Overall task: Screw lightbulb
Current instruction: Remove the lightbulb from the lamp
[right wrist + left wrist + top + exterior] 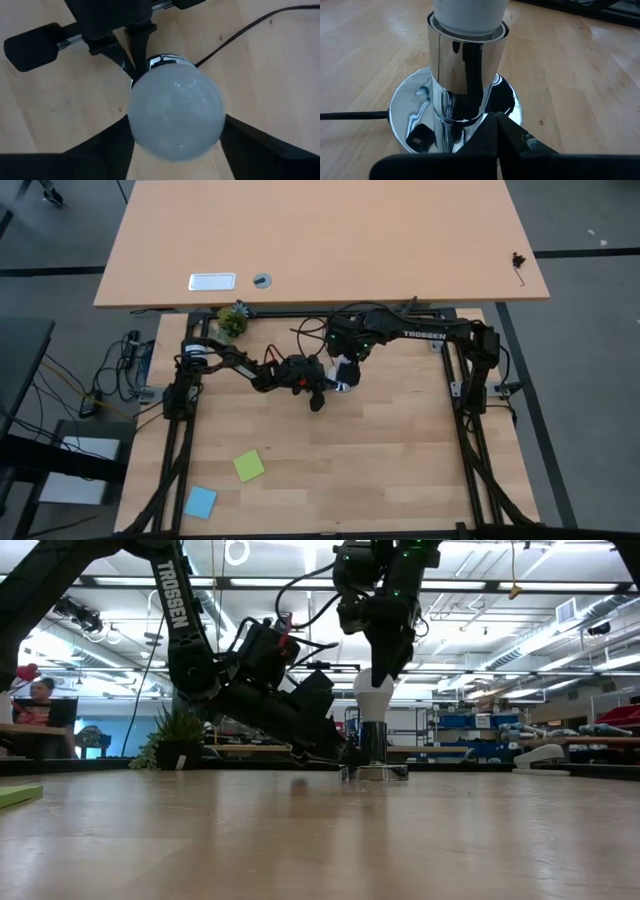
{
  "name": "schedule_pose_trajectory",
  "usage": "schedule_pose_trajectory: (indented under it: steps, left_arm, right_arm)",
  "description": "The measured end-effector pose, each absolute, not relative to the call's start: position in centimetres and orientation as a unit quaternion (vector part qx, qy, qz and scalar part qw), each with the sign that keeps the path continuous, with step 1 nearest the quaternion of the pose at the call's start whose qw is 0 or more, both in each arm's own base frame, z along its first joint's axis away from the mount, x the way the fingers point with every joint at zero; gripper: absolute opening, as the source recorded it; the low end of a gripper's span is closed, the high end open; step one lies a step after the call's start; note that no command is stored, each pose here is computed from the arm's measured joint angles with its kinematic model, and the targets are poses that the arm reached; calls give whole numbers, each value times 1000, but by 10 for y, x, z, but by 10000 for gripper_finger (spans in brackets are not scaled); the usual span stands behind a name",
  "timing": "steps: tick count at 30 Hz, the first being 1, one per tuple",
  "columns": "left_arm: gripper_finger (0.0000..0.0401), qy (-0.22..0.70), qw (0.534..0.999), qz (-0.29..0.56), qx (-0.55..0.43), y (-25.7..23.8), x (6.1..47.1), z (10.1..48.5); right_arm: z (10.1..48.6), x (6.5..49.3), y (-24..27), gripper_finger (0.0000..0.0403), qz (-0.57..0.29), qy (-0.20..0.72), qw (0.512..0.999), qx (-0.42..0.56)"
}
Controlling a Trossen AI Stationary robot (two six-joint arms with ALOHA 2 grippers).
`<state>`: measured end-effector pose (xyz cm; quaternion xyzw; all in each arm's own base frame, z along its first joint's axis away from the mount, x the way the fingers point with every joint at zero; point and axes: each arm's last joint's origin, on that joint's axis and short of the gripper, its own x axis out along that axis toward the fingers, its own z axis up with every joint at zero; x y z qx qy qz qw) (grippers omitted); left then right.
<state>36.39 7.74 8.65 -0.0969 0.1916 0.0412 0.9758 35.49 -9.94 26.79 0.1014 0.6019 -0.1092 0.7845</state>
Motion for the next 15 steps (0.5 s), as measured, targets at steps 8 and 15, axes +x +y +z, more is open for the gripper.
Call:
schedule_pose_trajectory:
  steps: [8,15]
  left_arm:
    - [0,192,976,41,-97,77,364,87]
    - [0,192,976,41,-97,77,364,86]
  right_arm:
    - [268,355,-99,230,-64,608,790,42]
    - [268,355,-99,244,68,613,771,-158]
